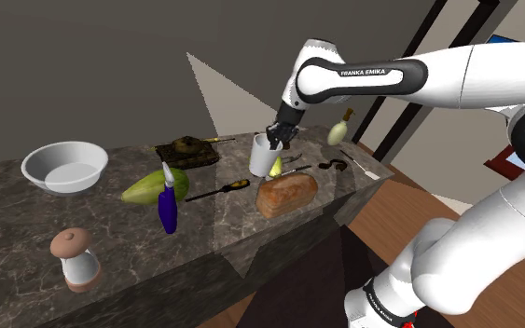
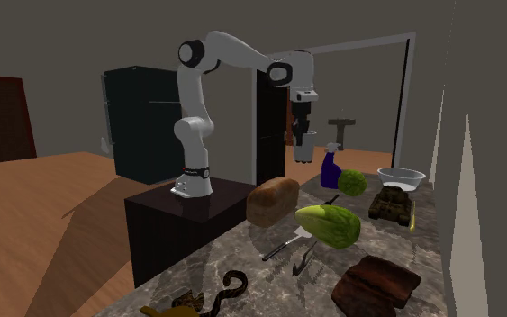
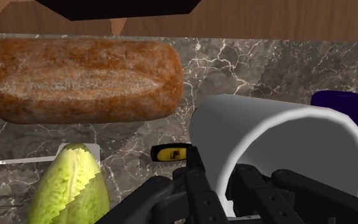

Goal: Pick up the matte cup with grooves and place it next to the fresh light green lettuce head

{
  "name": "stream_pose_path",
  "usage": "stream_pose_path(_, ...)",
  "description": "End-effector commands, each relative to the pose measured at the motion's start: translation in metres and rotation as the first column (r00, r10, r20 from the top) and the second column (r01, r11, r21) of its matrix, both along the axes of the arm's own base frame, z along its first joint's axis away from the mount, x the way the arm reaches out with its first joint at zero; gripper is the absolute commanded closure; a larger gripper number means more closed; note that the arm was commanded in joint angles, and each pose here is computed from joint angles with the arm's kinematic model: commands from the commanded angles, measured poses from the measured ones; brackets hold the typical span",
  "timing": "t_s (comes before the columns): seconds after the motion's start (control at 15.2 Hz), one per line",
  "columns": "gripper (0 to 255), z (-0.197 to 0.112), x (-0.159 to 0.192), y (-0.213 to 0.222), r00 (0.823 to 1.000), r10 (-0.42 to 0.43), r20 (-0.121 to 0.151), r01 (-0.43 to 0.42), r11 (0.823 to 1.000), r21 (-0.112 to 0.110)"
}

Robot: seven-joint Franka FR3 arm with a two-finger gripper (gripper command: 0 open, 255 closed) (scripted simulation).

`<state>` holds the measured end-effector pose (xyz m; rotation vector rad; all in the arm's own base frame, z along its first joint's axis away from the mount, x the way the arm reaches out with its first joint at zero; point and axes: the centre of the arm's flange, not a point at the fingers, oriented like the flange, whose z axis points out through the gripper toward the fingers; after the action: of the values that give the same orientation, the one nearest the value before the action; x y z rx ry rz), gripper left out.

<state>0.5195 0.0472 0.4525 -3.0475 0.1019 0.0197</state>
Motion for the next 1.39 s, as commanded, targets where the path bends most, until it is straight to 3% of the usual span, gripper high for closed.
stream_pose_path(0.0, 255, 0.001, 0.001, 0.029, 1.000, -0.001, 0.000, 0.001, 1.000, 0.000)
stream_pose_path(0.99, 255, 0.002, 0.005, 0.227, 1.000, -0.001, 0.000, 0.001, 1.000, 0.000)
stream_pose_path(1.32, 255, -0.019, 0.005, 0.236, 1.000, -0.001, 0.000, 0.001, 1.000, 0.000)
